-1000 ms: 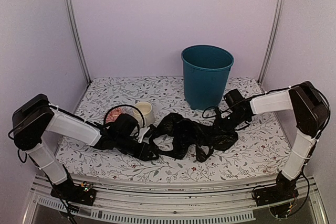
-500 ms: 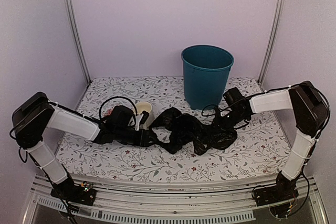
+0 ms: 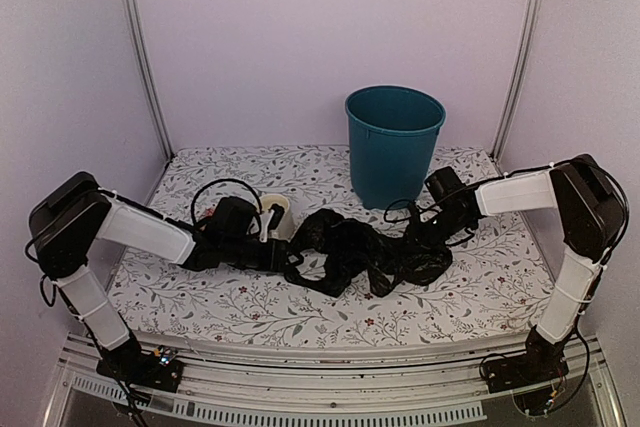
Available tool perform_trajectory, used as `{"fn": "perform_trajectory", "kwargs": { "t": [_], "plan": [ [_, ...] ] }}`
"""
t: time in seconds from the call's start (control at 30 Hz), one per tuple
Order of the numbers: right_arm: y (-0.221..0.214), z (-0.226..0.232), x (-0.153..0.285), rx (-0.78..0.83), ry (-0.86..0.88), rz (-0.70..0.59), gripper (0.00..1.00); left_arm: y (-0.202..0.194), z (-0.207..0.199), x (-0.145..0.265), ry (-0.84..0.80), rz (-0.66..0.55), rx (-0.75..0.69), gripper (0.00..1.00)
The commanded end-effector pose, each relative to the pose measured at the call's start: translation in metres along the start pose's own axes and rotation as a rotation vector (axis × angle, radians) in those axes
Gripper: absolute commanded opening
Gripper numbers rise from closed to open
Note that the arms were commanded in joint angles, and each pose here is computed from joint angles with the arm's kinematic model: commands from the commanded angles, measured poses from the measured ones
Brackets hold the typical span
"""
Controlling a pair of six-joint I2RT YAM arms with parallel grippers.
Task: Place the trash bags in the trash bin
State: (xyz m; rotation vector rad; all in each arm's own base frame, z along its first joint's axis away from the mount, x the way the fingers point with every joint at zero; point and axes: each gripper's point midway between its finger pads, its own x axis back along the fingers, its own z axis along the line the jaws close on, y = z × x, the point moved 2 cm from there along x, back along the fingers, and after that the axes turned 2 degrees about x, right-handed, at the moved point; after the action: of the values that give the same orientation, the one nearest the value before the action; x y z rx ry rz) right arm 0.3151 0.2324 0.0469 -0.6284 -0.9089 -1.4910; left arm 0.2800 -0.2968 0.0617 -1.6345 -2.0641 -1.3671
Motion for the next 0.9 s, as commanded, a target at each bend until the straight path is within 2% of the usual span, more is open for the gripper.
{"fn": "perform_trajectory", "kwargs": {
  "t": [0.0, 0.17, 0.23, 0.33, 0.37, 0.43, 0.63, 0.87],
  "plan": [
    [-0.001, -0.002, 0.004, 0.018, -0.018, -0.006, 0.24, -0.011, -0.008, -0.001, -0.075, 0.019, -0.041, 0.53],
    [0.003, 0.000, 0.010, 0.047, -0.024, -0.029, 0.25, -0.021, -0.007, 0.009, -0.092, 0.013, -0.025, 0.29],
    [0.010, 0.009, 0.022, 0.078, -0.012, -0.068, 0.25, -0.016, -0.010, 0.014, -0.097, -0.006, -0.028, 0.21],
    [0.020, 0.025, 0.044, 0.117, 0.000, -0.122, 0.26, -0.005, -0.019, 0.019, -0.110, -0.031, -0.042, 0.03],
    [0.022, 0.030, 0.053, 0.128, 0.005, -0.137, 0.27, -0.004, -0.020, 0.021, -0.107, -0.031, -0.046, 0.00],
    [0.026, 0.041, 0.072, 0.153, 0.010, -0.178, 0.31, 0.001, -0.023, 0.025, -0.098, -0.036, -0.055, 0.00],
    [0.030, 0.072, 0.148, 0.234, 0.001, -0.340, 0.51, 0.014, -0.037, 0.045, -0.097, -0.049, -0.071, 0.00],
    [-0.009, 0.090, 0.180, 0.248, 0.136, -0.343, 0.62, 0.021, -0.048, 0.058, -0.100, -0.048, -0.068, 0.00]
  ]
}}
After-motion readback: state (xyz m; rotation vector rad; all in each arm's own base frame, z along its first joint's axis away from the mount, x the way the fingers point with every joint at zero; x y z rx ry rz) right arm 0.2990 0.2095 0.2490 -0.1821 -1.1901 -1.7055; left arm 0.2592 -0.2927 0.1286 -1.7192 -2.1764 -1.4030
